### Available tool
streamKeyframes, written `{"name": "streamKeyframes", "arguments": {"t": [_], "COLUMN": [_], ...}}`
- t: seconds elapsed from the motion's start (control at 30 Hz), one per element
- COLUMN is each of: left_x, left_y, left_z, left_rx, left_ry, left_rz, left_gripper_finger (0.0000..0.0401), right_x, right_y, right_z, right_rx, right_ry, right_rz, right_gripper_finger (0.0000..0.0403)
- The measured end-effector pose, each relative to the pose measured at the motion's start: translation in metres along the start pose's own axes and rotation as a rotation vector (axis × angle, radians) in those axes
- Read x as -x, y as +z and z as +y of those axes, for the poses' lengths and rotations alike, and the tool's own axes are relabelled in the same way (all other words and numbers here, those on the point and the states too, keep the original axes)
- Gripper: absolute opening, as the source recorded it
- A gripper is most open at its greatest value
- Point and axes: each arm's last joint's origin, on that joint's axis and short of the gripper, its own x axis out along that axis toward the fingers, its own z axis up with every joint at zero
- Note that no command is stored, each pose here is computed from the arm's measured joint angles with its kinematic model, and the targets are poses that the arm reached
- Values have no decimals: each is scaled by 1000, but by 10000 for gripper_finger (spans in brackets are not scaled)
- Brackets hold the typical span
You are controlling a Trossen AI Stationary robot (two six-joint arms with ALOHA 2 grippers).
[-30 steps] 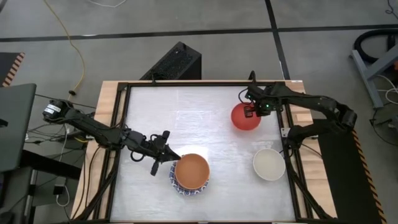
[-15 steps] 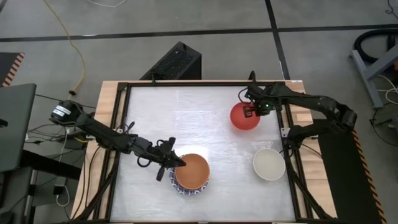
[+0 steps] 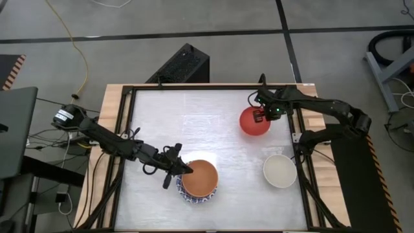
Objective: Nest bowls inside each other
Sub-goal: Stack the orange bowl into the yellow bowl
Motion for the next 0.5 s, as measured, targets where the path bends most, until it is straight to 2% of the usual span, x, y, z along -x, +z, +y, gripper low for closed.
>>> {"name": "streamKeyframes", "arguments": {"t": [0.23,0.5], "left_x": [1,9], "left_y": [-3,-15], "left_z": [-4,-3], "left_rx": [7,79], "left_ry": [17,29], "left_rz": [-12,-32], "left_gripper_finger": [0,0], "right_x": [0,0], "right_y": [0,0], "right_z": [0,1], "right_rx": [0,2], "right_ry": [1,5], "right_rz": [0,2], "right_gripper_finger": [11,11]}}
